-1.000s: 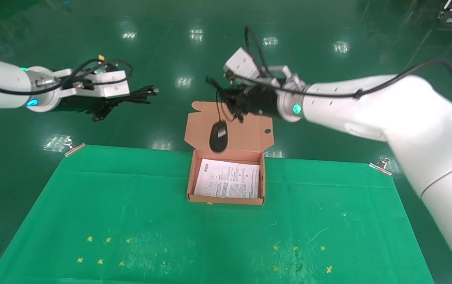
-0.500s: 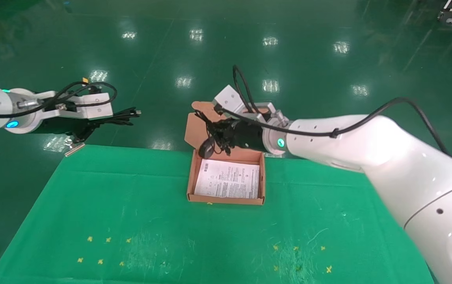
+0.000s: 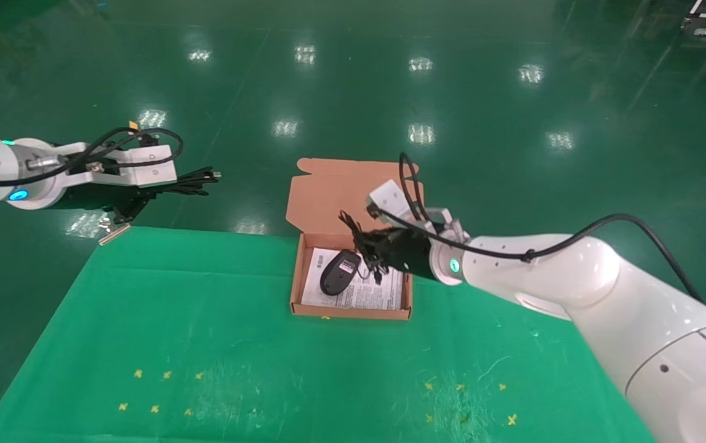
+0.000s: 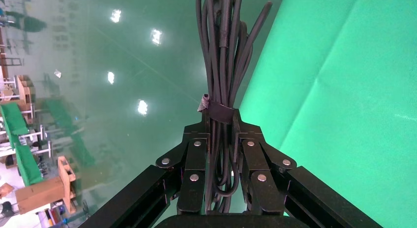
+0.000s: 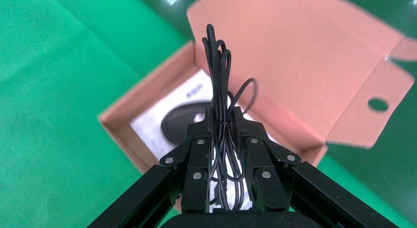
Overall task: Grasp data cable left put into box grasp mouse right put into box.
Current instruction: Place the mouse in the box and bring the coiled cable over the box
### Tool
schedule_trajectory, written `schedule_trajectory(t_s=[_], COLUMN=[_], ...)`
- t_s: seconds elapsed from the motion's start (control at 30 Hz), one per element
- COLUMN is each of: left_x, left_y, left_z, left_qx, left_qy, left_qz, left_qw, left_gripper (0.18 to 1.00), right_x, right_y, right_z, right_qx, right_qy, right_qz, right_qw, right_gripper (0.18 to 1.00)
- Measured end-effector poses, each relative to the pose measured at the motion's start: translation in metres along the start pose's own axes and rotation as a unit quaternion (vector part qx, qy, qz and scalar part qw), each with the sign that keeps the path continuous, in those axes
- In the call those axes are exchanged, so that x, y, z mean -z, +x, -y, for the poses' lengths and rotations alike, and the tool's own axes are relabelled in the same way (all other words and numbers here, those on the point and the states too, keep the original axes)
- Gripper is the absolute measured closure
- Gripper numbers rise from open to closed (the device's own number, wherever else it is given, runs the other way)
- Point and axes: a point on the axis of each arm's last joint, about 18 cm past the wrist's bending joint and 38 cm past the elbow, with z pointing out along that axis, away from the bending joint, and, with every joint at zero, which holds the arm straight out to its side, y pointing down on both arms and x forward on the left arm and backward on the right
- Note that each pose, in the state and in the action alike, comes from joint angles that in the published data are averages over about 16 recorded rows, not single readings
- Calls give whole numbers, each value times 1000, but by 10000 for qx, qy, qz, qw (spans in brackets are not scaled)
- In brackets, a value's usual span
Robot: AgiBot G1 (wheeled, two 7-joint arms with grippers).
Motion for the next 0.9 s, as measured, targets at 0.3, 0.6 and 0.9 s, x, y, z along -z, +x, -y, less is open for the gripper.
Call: schedule_trajectory(t_s=[0.3,0.6,0.9], left_x=[0,0,0], left_y=[0,0,0], left_z=[0,0,0], left_qx=[1,1,1], left_qy=[-1,-2,-2], left_qz=[2,2,2], left_qw=[10000,10000,10000], left_gripper=[927,927,927], right_x=[-7,-13,-17], right_y=[-8,-22,-32], right_z=[-24,-21,-19], right_qx=[247,1224,2757], right_qy=[-238,-267,-357], right_qz=[27,123,73], right_qw=[9994,9920,9606], right_gripper=[928,928,928])
